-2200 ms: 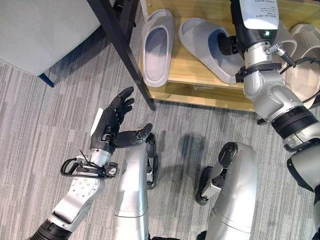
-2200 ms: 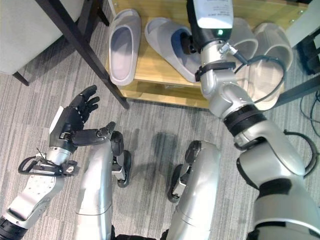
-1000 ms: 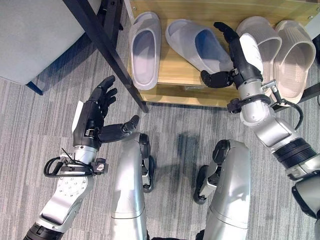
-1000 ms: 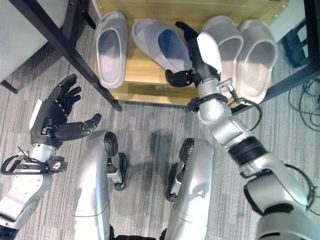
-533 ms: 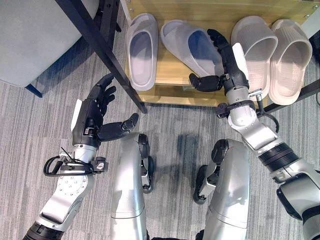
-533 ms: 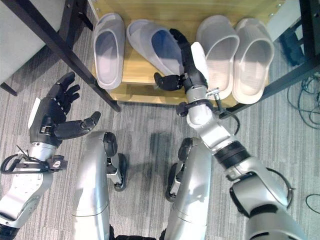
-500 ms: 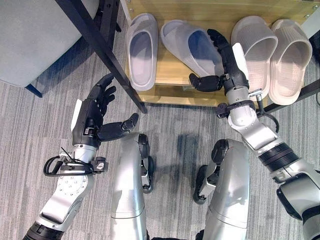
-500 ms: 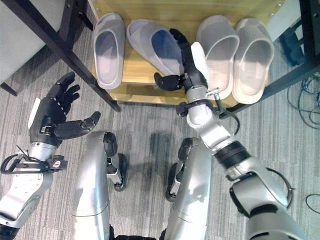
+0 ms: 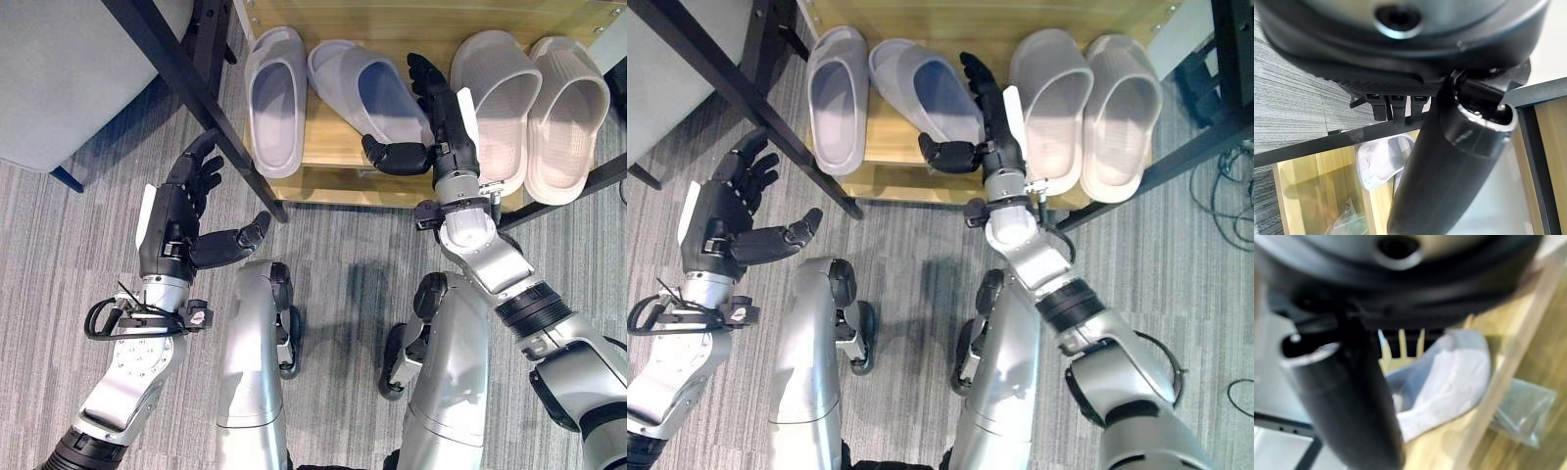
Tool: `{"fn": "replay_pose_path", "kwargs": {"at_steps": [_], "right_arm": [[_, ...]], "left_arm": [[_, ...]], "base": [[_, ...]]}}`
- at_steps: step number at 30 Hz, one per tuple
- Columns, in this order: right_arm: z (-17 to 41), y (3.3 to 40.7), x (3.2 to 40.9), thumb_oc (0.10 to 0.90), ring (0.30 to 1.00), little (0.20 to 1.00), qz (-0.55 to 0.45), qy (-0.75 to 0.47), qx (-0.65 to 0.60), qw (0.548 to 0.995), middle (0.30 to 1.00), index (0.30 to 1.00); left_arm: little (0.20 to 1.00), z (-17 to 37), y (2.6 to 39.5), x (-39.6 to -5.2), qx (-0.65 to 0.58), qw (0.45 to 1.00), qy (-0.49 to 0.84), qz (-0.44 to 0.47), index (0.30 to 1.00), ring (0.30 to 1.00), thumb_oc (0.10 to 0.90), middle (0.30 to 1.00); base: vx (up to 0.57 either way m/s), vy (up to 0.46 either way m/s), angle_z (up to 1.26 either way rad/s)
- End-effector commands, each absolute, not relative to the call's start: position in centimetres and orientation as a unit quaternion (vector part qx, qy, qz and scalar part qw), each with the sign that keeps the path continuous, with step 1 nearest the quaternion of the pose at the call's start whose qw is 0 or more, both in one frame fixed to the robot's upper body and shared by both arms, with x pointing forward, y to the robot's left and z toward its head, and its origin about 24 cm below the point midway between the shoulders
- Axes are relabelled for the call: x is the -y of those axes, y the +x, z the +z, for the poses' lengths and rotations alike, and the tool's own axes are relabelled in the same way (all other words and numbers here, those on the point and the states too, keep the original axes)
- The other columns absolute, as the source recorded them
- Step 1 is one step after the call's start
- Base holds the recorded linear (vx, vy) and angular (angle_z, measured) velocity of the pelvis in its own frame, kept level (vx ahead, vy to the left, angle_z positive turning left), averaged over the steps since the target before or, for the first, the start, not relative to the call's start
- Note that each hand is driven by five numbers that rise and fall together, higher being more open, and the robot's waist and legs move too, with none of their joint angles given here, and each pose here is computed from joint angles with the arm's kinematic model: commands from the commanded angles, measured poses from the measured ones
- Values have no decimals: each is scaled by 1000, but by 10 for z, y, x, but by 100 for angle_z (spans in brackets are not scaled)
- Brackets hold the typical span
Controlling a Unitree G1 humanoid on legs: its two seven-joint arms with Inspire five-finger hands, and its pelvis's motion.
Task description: Arrange the slippers neatly on the shoe rack.
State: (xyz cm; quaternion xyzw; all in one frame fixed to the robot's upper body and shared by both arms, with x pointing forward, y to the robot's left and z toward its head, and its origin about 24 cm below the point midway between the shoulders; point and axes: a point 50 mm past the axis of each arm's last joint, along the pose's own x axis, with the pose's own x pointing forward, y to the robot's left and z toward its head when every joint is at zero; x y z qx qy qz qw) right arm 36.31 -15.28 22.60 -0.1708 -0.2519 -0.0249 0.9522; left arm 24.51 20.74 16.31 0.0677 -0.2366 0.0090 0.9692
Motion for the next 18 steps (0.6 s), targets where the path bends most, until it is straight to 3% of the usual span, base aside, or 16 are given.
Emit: {"fn": "replay_pose_path", "kwargs": {"at_steps": [1,18], "right_arm": [[255,341,110,800,900,900,84,-77,335,935,900,900],[249,321,99,800,900,900,151,-68,337,927,900,900]], "left_arm": [[900,210,235,-191,380,925,35,-6,900,900,800,900],[900,216,226,-189,399,916,29,-12,900,900,800,900]], "base": [[0,0,0],[-6,12,-1]]}}
